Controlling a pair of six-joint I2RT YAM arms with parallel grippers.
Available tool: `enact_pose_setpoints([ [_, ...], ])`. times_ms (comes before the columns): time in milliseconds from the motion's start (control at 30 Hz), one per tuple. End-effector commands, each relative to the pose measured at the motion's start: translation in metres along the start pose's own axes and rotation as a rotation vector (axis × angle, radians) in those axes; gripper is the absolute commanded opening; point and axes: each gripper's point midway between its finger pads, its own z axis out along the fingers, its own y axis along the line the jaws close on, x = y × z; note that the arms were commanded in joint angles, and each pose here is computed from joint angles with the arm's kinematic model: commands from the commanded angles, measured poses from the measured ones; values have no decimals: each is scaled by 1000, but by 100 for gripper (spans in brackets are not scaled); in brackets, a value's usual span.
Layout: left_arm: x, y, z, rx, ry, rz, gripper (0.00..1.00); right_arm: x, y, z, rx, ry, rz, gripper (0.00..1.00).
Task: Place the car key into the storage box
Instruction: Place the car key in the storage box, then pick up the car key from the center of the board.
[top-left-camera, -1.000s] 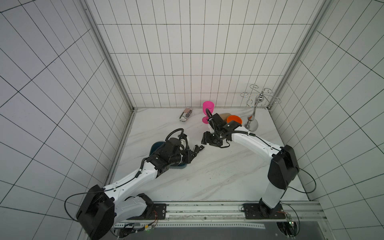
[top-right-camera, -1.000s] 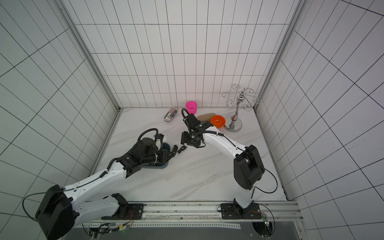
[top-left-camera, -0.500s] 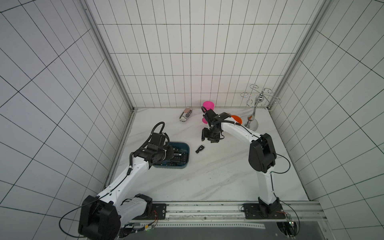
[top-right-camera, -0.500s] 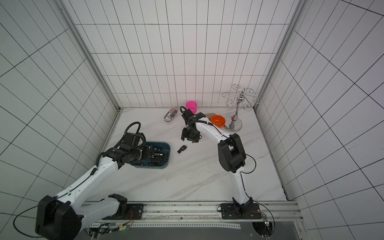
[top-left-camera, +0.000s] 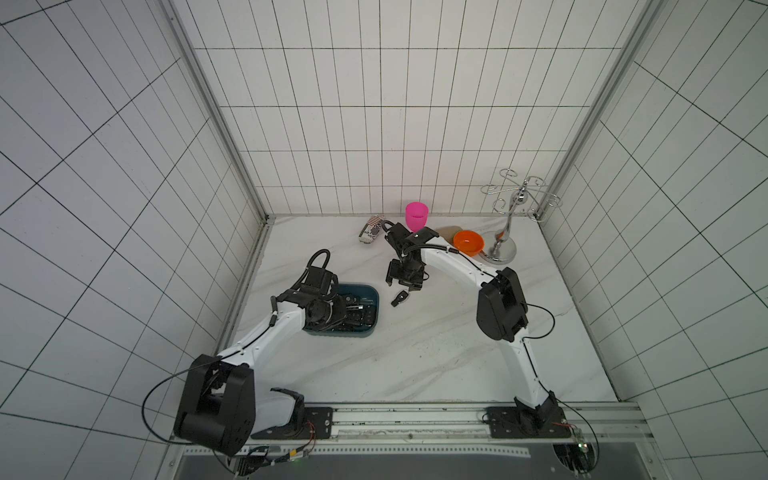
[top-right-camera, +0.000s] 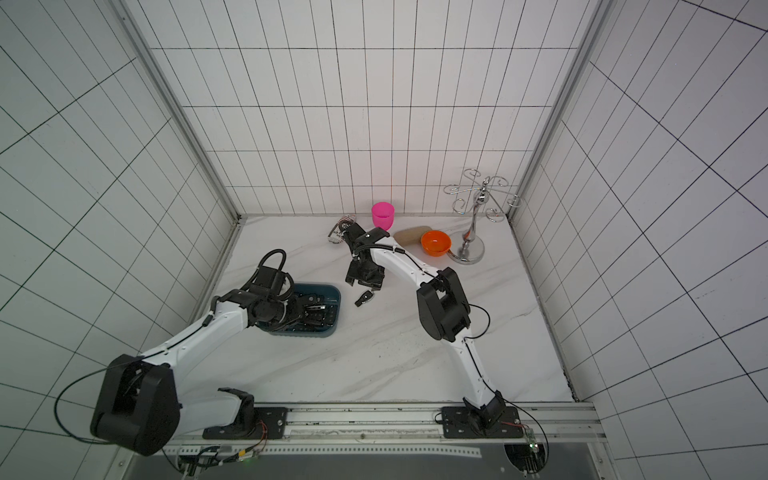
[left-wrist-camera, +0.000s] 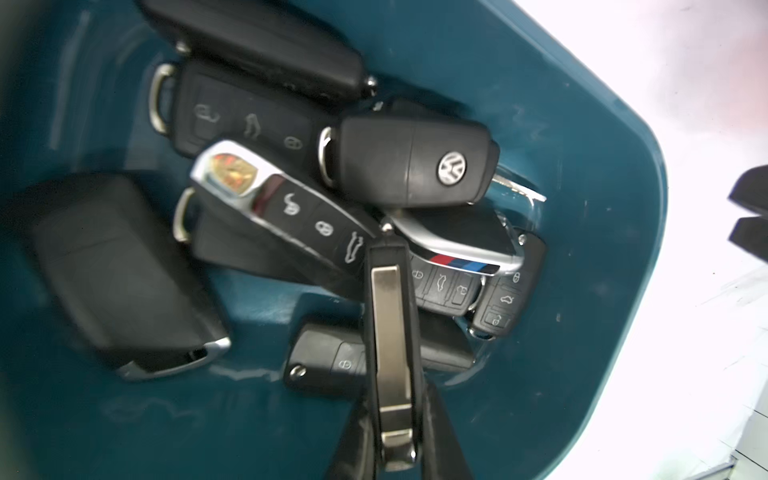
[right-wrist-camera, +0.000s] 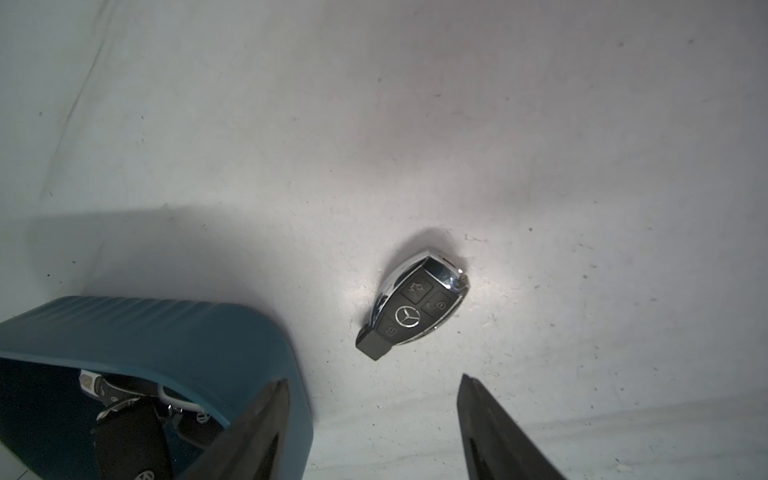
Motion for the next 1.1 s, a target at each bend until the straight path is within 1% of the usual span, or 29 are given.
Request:
enact_pose_setpoints([
  [0,8,3,11,16,44,-29,16,2,-5,8,69,14,-75,68],
  [33,8,2,12,21,47,-27,22,2,-14,10,114,6,-97,68],
  [133,9,2,12,31,44,-30,34,7,-39,16,199,6,-118,68],
  [233,10,0,13,43,48,-27,38,16,-57,21,239,30,-71,69],
  [367,12,-3,12,64,59,-31,48,29,-57,24,238,44,-16,69],
  [500,14,-13,-1,114,49,-30,60,36,-39,26,190,47,24,68],
  [600,11,-22,-20,147,18,-11,63,34,-28,25,175,19,23,69],
  [633,10,-26,-28,153,3,-2,68,33,-24,25,163,13,22,69],
  [700,6,-31,-46,161,-34,19,74,32,-21,27,153,18,37,69],
  [767,2,-37,-67,177,-82,44,85,34,-17,31,146,34,46,69],
  [800,0,-41,-79,190,-112,60,94,35,-16,33,147,40,50,69],
  [833,-3,-43,-90,196,-146,71,99,35,-16,36,148,43,53,69],
  [967,-12,-52,-131,230,-261,113,99,33,-15,45,160,40,57,69],
  [1067,-13,-53,-147,230,-285,137,99,29,-13,50,163,30,42,69],
])
